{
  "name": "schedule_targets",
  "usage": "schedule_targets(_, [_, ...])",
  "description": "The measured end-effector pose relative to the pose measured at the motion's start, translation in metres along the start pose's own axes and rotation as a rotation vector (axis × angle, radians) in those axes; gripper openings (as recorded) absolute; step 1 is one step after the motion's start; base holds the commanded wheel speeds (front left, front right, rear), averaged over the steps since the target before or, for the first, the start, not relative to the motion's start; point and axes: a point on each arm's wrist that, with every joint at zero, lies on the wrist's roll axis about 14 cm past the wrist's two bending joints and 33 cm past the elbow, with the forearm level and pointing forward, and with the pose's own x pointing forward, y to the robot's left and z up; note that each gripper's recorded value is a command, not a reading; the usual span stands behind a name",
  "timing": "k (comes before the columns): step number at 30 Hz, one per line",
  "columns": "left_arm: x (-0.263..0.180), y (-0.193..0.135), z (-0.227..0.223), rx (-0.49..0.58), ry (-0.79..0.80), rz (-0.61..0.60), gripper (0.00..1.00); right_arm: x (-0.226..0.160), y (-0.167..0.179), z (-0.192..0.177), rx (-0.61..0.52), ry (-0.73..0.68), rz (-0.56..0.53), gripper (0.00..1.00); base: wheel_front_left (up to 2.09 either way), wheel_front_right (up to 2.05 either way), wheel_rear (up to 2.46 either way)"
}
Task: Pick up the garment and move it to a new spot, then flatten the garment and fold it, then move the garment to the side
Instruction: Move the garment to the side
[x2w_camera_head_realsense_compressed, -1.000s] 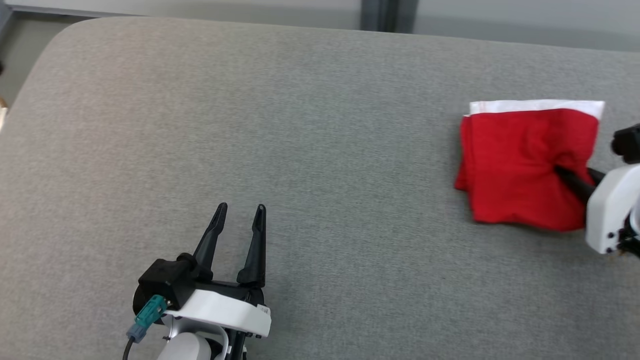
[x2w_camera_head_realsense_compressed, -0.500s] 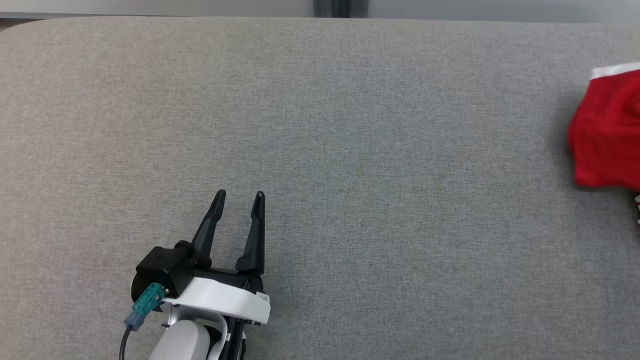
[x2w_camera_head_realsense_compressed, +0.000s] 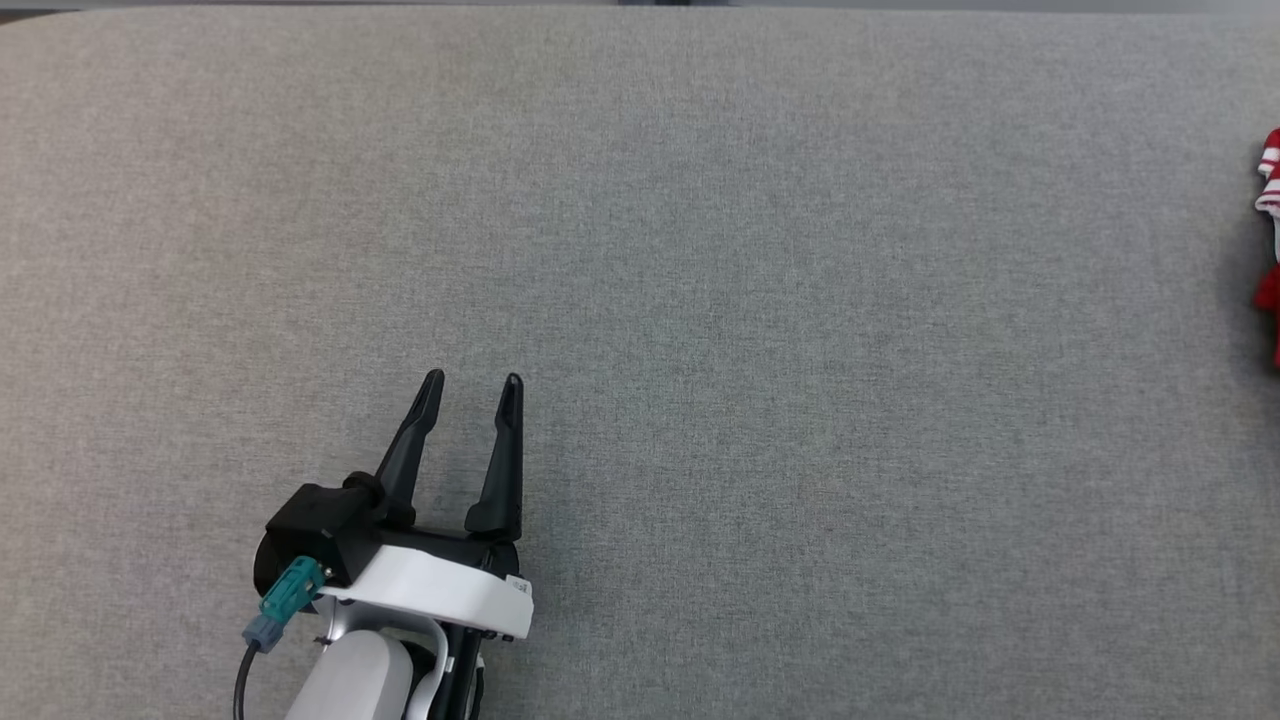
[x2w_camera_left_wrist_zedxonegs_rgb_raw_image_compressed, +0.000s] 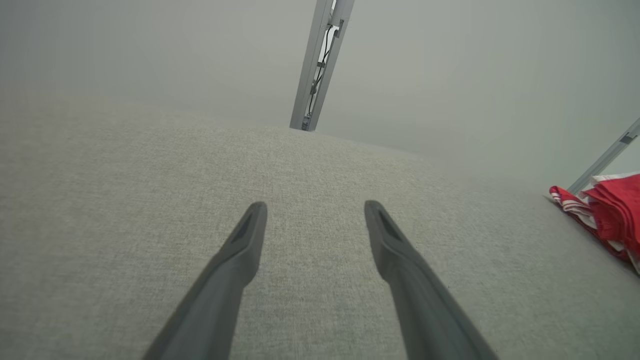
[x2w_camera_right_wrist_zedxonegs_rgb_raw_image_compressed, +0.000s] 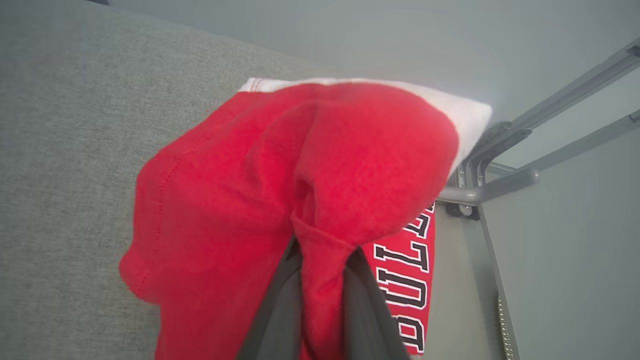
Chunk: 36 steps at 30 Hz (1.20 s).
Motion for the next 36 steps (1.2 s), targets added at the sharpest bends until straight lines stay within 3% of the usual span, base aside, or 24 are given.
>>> schedule_targets(10, [0.014, 0.012, -0.014, 0.028, 0.029, 0.017, 1.0, 0.017, -0.026, -0.04, -0.147, 0.104, -0.093, 0.0, 0.0, 0.0, 0.0])
schedule_targets(20, [0.018, 0.038, -0.033, 0.05, 0.075, 0.08, 1.0, 0.037, -0.04, -0.067, -0.207, 0.161, -0.165, 0.0, 0.0, 0.0, 0.0])
schedule_targets(21, [0.018, 0.039, -0.034, 0.05, 0.077, 0.083, 1.0, 0.037, -0.042, -0.07, -0.204, 0.168, -0.176, 0.25, 0.0, 0.0, 0.0])
schedule_targets(22, [0.018, 0.041, -0.034, 0.052, 0.079, 0.087, 1.0, 0.038, -0.043, -0.07, -0.205, 0.167, -0.184, 0.96, 0.0, 0.0, 0.0])
schedule_targets(23, [0.018, 0.042, -0.035, 0.053, 0.08, 0.089, 1.0, 0.039, -0.044, -0.07, -0.207, 0.166, -0.189, 1.0, 0.0, 0.0, 0.0])
schedule_targets(27, [0.017, 0.045, -0.034, 0.058, 0.078, 0.096, 1.0, 0.04, -0.044, -0.062, -0.223, 0.139, -0.209, 1.0, 0.0, 0.0, 0.0])
schedule_targets(33, [0.016, 0.036, -0.025, 0.051, 0.055, 0.073, 1.0, 0.027, -0.052, -0.027, -0.346, 0.09, -0.267, 1.0, 0.0, 0.0, 0.0])
schedule_targets(36, [0.015, 0.031, -0.017, 0.047, 0.036, 0.064, 1.0, 0.02, -0.05, -0.006, -0.349, 0.033, -0.283, 1.0, 0.0, 0.0, 0.0])
